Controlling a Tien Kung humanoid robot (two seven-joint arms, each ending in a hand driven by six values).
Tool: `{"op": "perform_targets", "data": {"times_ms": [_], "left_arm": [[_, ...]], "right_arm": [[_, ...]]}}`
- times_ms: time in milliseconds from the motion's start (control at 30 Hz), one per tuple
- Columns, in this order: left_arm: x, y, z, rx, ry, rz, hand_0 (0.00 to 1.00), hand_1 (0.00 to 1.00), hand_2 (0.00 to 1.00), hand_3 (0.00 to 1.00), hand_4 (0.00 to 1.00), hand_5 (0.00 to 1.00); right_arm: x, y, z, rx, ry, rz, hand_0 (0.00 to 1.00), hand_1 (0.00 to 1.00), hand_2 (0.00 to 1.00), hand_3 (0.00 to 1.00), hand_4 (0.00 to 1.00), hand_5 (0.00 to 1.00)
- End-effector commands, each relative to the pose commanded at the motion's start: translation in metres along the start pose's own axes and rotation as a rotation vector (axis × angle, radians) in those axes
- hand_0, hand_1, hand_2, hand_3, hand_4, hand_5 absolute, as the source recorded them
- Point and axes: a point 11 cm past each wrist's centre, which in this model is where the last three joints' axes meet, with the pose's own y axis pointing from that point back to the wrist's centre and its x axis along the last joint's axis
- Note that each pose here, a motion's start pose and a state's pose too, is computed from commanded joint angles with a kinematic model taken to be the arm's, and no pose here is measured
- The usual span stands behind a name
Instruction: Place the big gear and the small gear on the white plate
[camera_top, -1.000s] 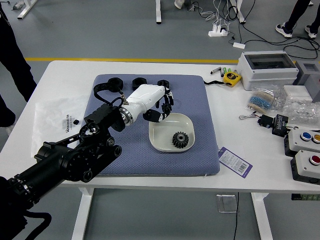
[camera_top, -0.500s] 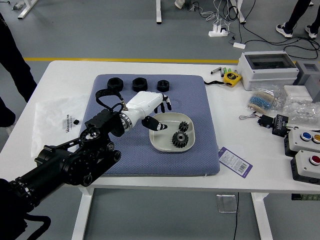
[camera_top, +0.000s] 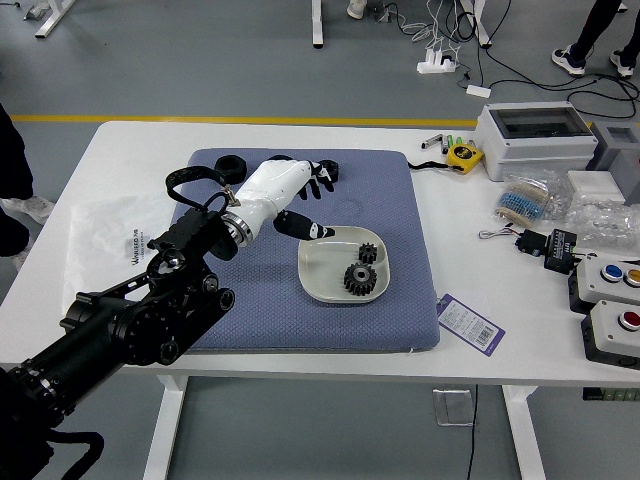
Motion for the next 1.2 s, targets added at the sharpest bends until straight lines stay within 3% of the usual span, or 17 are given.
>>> {"op": "perform_targets", "data": {"times_ms": [100, 133, 167, 300, 333, 367, 500, 533, 633, 700, 733, 900, 933, 1100, 1133, 1200], "left_arm": [[0.014, 0.005, -0.013, 0.038, 0.07, 0.087, 0.432, 0.526, 0.549, 0.613, 0.998, 0.266], [0.017, 0.007, -0.017, 0.048, 0.085, 0.108, 0.493, 0.554, 0.565, 0.61, 0.991, 0.272], [0.021, 0.009, -0.022, 0.062, 0.103, 0.131, 0.493, 0.554, 0.565, 0.61, 0.991, 0.272], [0.032, 0.024, -0.047, 0.136, 0.212, 0.226, 0.493, 0.554, 0.565, 0.61, 0.991, 0.272], [0.034, 0.029, -0.054, 0.162, 0.254, 0.248, 0.495, 0.531, 0.555, 0.594, 0.895, 0.279], [0.037, 0.033, -0.061, 0.185, 0.289, 0.27, 0.495, 0.531, 0.555, 0.594, 0.895, 0.279], [0.036, 0.058, -0.094, 0.295, 0.525, 0.359, 0.495, 0.531, 0.555, 0.594, 0.895, 0.279], [0.035, 0.063, -0.098, 0.31, 0.578, 0.37, 0.533, 0.549, 0.569, 0.595, 0.849, 0.32], [0.032, 0.078, -0.112, 0.343, 0.746, 0.401, 0.533, 0.549, 0.569, 0.595, 0.849, 0.32], [0.031, 0.088, -0.116, 0.339, 0.839, 0.414, 0.533, 0.549, 0.569, 0.595, 0.849, 0.32], [0.03, 0.09, -0.118, 0.34, 0.889, 0.423, 0.67, 0.649, 0.706, 0.611, 0.848, 0.366], [0.026, 0.104, -0.118, 0.297, 1.126, 0.442, 0.67, 0.649, 0.706, 0.611, 0.848, 0.366], [0.023, 0.106, -0.116, 0.288, 1.178, 0.435, 0.723, 0.677, 0.748, 0.729, 0.835, 0.662], [0.016, 0.111, -0.11, 0.259, 1.359, 0.381, 0.723, 0.677, 0.748, 0.729, 0.835, 0.662], [0.014, 0.113, -0.109, 0.256, 1.379, 0.356, 0.766, 0.706, 0.763, 0.745, 0.85, 0.859], [0.012, 0.115, -0.109, 0.252, 1.393, 0.337, 0.766, 0.706, 0.763, 0.745, 0.85, 0.859]], "right_arm": [[0.0, 0.0, -0.001, 0.002, -0.006, -0.001, 0.683, 0.659, 0.739, 0.594, 0.806, 0.729], [0.0, 0.0, -0.001, 0.003, -0.007, -0.001, 0.683, 0.658, 0.739, 0.595, 0.807, 0.729], [0.0, 0.0, -0.001, 0.004, -0.007, -0.001, 0.683, 0.658, 0.739, 0.595, 0.807, 0.729], [0.0, 0.0, -0.001, 0.006, -0.013, -0.002, 0.683, 0.658, 0.739, 0.595, 0.807, 0.729], [0.0, 0.0, -0.001, 0.007, -0.012, -0.002, 0.684, 0.657, 0.74, 0.595, 0.807, 0.728], [0.0, 0.0, -0.001, 0.007, -0.012, -0.002, 0.684, 0.657, 0.74, 0.595, 0.807, 0.728], [0.001, 0.0, -0.001, 0.008, -0.013, -0.002, 0.684, 0.657, 0.74, 0.595, 0.807, 0.728], [0.001, 0.0, -0.001, 0.008, -0.013, -0.003, 0.684, 0.656, 0.74, 0.596, 0.808, 0.728], [0.001, 0.0, -0.001, 0.007, -0.011, -0.003, 0.684, 0.656, 0.74, 0.596, 0.808, 0.728], [0.001, 0.0, 0.0, 0.006, -0.01, -0.003, 0.684, 0.656, 0.74, 0.596, 0.808, 0.728], [0.001, 0.0, 0.0, 0.006, -0.01, -0.003, 0.684, 0.657, 0.74, 0.597, 0.807, 0.727], [0.001, -0.001, 0.003, 0.003, -0.009, -0.003, 0.684, 0.657, 0.74, 0.597, 0.807, 0.727], [0.001, -0.001, 0.003, 0.002, -0.008, -0.003, 0.683, 0.657, 0.739, 0.596, 0.807, 0.727], [0.001, -0.001, 0.005, -0.002, -0.009, -0.003, 0.683, 0.657, 0.739, 0.596, 0.807, 0.727], [0.001, -0.001, 0.006, -0.002, -0.008, -0.003, 0.684, 0.658, 0.739, 0.597, 0.807, 0.727], [0.001, -0.001, 0.006, -0.003, -0.008, -0.003, 0.684, 0.658, 0.739, 0.597, 0.807, 0.727]]}}
